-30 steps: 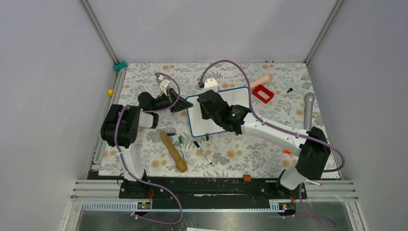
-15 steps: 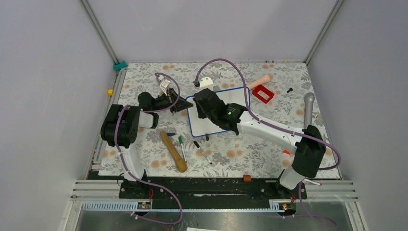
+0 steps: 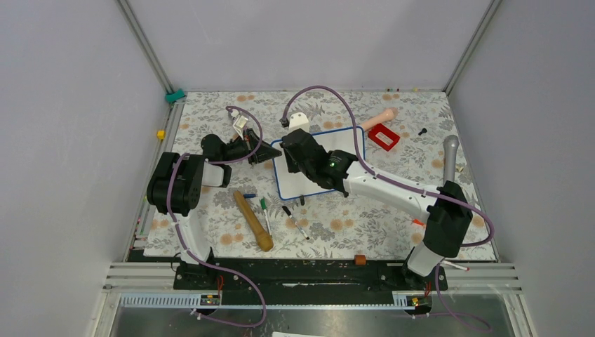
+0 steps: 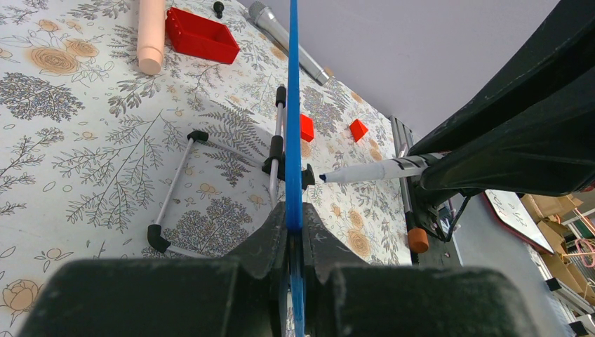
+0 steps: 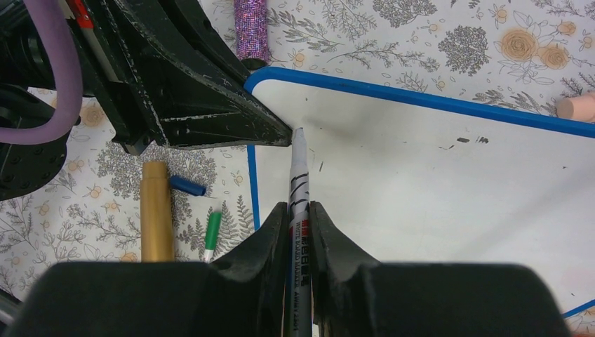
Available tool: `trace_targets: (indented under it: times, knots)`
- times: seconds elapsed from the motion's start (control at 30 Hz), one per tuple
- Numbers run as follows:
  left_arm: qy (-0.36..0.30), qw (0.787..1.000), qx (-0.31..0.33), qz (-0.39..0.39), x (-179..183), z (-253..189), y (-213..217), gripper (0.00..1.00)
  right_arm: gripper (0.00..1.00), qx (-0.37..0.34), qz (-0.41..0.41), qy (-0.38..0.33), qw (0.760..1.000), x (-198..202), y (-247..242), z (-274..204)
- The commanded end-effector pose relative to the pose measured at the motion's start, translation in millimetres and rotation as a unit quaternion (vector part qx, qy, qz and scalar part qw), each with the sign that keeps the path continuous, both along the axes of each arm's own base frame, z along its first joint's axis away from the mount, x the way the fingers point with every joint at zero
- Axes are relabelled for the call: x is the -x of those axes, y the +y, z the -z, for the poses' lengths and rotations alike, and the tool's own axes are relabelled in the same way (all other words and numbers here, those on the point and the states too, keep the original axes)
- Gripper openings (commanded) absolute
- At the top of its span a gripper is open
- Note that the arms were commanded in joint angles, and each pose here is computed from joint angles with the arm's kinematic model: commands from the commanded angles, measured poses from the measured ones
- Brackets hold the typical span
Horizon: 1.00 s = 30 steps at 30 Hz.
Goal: Write a sentence on the whiteboard
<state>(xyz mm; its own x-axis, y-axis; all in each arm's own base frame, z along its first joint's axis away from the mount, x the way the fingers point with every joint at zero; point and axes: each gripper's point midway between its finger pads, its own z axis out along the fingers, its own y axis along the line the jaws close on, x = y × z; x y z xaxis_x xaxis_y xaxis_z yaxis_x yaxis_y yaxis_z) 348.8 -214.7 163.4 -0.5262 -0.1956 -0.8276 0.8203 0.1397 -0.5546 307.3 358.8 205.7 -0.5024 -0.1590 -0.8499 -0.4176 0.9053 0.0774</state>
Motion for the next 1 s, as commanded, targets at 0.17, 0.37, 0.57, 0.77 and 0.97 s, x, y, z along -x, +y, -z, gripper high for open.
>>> trace_targets:
  times: [0.17, 0.37, 0.57, 0.77, 0.97]
  knots:
    - [-0.074, 0.997, -0.016, 0.033, 9.6, 3.5, -3.3, 0.00, 0.00, -0.012, 0.009, -0.029, 0.999, -8.2, 6.9, -22.5]
    - [-0.074, 0.997, -0.016, 0.034, 9.9, 3.7, -3.6, 0.00, 0.00, -0.009, 0.010, -0.031, 0.999, -10.6, 8.6, -22.4]
    - [-0.075, 0.996, -0.016, 0.035, 10.0, 4.3, -3.7, 0.00, 0.00, -0.005, 0.015, -0.033, 0.999, -13.0, 8.2, -21.8]
    - [-0.075, 0.996, -0.017, 0.036, 10.3, 4.5, -3.7, 0.00, 0.00, 0.003, 0.024, -0.034, 0.999, -15.0, 5.7, -20.1]
    - [-0.074, 0.996, -0.017, 0.035, 10.0, 4.8, -3.4, 0.00, 0.00, 0.009, 0.024, -0.031, 0.999, -15.8, 6.5, -17.7]
